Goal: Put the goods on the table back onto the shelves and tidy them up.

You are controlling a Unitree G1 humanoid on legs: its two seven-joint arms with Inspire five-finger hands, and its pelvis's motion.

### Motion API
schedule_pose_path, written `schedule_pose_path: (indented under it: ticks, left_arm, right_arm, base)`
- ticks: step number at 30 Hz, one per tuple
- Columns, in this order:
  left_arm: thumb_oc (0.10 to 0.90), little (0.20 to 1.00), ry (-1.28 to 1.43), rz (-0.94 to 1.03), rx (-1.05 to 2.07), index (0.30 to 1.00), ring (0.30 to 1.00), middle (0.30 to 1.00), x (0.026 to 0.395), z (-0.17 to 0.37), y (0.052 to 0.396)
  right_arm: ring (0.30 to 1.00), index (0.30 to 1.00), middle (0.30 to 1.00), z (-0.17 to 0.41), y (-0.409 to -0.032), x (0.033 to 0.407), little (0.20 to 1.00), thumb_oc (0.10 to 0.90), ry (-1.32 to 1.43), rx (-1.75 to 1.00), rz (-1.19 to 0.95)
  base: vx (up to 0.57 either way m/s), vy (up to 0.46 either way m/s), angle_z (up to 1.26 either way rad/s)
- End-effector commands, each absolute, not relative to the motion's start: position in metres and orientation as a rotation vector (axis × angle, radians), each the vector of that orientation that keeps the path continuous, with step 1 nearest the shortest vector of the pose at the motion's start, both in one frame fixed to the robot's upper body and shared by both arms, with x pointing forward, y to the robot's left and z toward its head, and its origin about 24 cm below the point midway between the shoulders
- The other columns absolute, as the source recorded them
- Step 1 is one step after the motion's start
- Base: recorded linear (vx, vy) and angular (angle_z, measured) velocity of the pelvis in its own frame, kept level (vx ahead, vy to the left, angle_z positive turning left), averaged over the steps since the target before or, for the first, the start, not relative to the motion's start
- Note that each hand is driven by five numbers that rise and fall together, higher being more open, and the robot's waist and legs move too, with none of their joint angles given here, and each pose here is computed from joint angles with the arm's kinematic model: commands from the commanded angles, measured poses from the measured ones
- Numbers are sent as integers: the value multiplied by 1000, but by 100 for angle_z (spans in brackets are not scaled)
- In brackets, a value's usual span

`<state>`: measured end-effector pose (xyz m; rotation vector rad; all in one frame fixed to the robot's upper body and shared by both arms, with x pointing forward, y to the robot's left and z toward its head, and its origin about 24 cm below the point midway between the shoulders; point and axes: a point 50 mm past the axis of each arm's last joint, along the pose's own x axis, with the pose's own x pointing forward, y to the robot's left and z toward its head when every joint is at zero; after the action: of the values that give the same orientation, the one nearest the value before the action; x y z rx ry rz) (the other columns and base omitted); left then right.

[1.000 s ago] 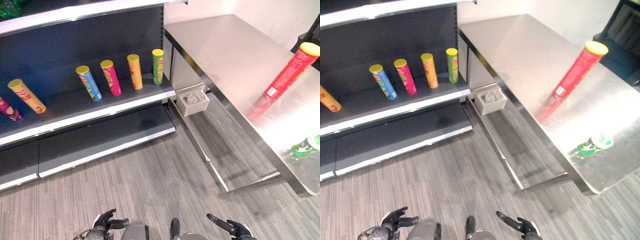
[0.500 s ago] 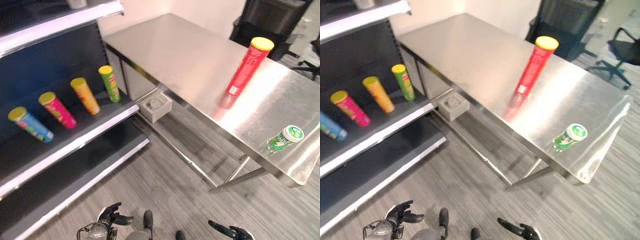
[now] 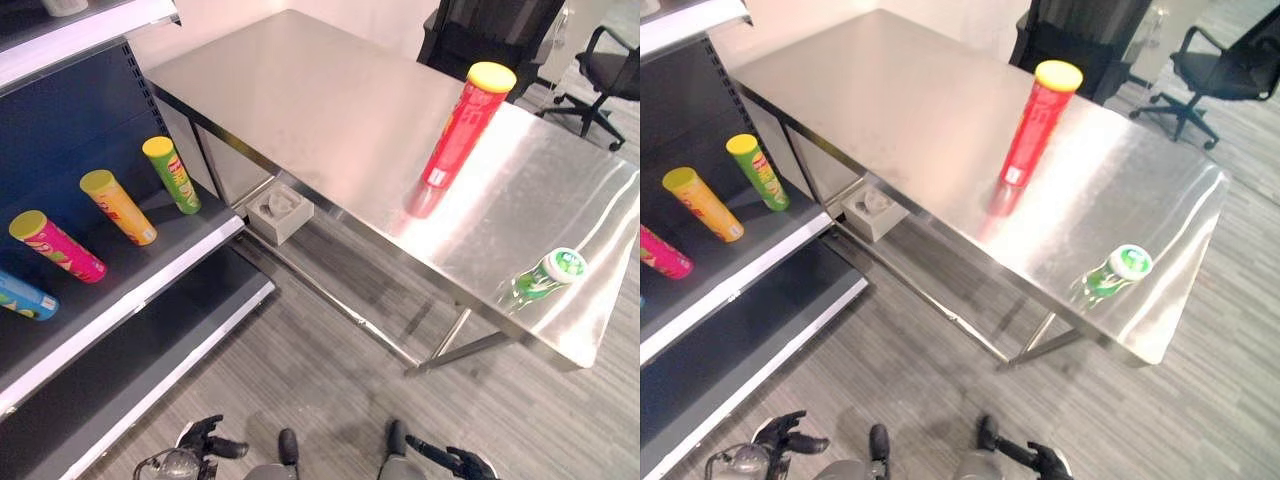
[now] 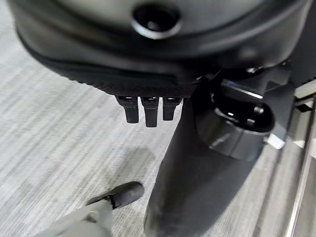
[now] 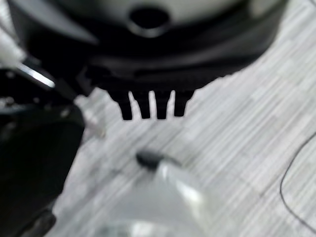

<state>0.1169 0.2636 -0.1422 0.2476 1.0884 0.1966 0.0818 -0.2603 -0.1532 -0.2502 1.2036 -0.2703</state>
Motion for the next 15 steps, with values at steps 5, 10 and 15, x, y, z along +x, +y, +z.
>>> schedule_pose_path:
  ticks: [5,10,15]
  left_arm:
    - [800,900,931,193,231,900,900,900,142,-128,262]
    - [800,900,951,152,232,900,900,900,135,-133,253]
    - [800,900,1012,88,272,900,900,900,124,-141,247]
  right_arm:
    - [900,900,900,-71,-381,106,900,800,814,-287,-795]
    - [900,900,900,3,-427,124,900,800,502,-414,-933]
    - [900,900,900,105,-416,188,900,800,73,-607,-702]
  base:
    - [104,-39,-6]
    - [53,1,-12]
    - [4,-8,-6]
